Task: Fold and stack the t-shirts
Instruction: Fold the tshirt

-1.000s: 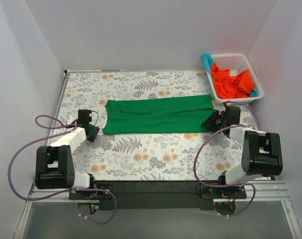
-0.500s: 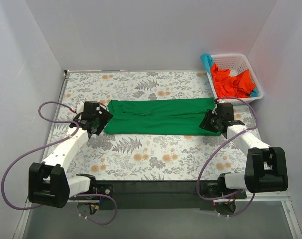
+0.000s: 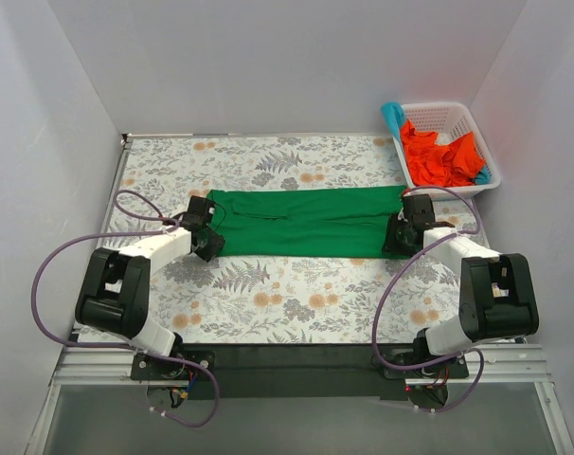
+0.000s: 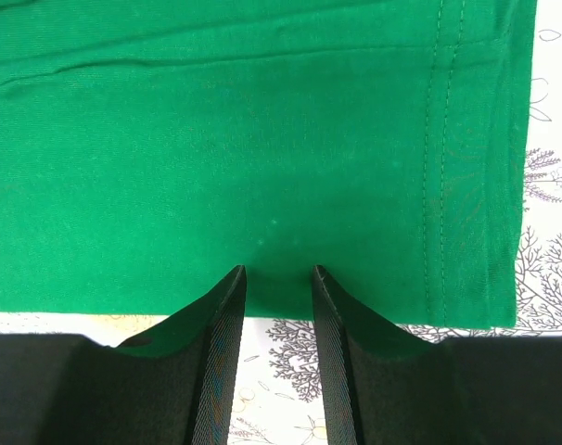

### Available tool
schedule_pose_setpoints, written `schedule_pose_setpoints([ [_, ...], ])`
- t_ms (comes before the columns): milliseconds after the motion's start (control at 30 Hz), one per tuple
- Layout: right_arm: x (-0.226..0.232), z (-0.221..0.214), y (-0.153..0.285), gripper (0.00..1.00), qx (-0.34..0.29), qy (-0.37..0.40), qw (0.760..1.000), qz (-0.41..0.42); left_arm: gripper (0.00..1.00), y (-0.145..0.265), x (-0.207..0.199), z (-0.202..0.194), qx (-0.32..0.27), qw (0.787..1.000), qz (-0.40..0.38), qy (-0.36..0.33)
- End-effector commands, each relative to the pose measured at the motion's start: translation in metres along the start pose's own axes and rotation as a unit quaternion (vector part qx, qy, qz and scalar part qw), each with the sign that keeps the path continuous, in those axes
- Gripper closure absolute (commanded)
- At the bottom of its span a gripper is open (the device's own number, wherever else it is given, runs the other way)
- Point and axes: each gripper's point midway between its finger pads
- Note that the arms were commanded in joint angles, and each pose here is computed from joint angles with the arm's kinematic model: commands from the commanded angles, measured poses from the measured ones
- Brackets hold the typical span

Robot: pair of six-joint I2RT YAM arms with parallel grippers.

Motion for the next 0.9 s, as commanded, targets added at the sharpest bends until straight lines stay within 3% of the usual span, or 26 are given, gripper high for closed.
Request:
schedule_pose_setpoints([
  [0,-0.019,-0.027,0.003,0.58,0.048,0.010,0.998,-0.037,0.74,-0.016,0.029,-0.001,-0.009,0.997,0.074,0.009],
  [200,-0.021,-0.093,0.016,0.58,0.161,0.045,0.985,-0.041,0.78,-0.029,0.077,0.023,0.002,0.990,0.133,0.040],
  [333,-0.003,-0.165,0.042,0.58,0.245,0.084,0.966,-0.020,0.78,-0.046,0.069,0.063,-0.002,0.990,0.140,0.034],
  [500,0.045,-0.230,0.083,0.58,0.301,0.164,0.938,0.046,0.77,-0.073,0.040,0.109,-0.018,0.990,0.142,0.005],
  [600,0.078,-0.230,0.104,0.58,0.286,0.211,0.932,0.078,0.69,-0.089,0.016,0.147,-0.037,0.990,0.132,-0.026],
  [700,0.101,-0.215,0.121,0.57,0.263,0.244,0.927,0.108,0.50,-0.081,-0.008,0.187,-0.077,0.990,0.114,-0.040],
  [867,0.108,-0.155,0.115,0.50,0.136,0.321,0.934,0.084,0.29,-0.032,-0.046,0.216,-0.130,0.988,0.066,-0.052],
])
Point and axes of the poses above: each gripper's point midway between its finger pads, its own y axis back along the fingers, its own x axis along the line the jaws close on, z = x × y, and after that the axes turned 12 degrees about -y, right-handed
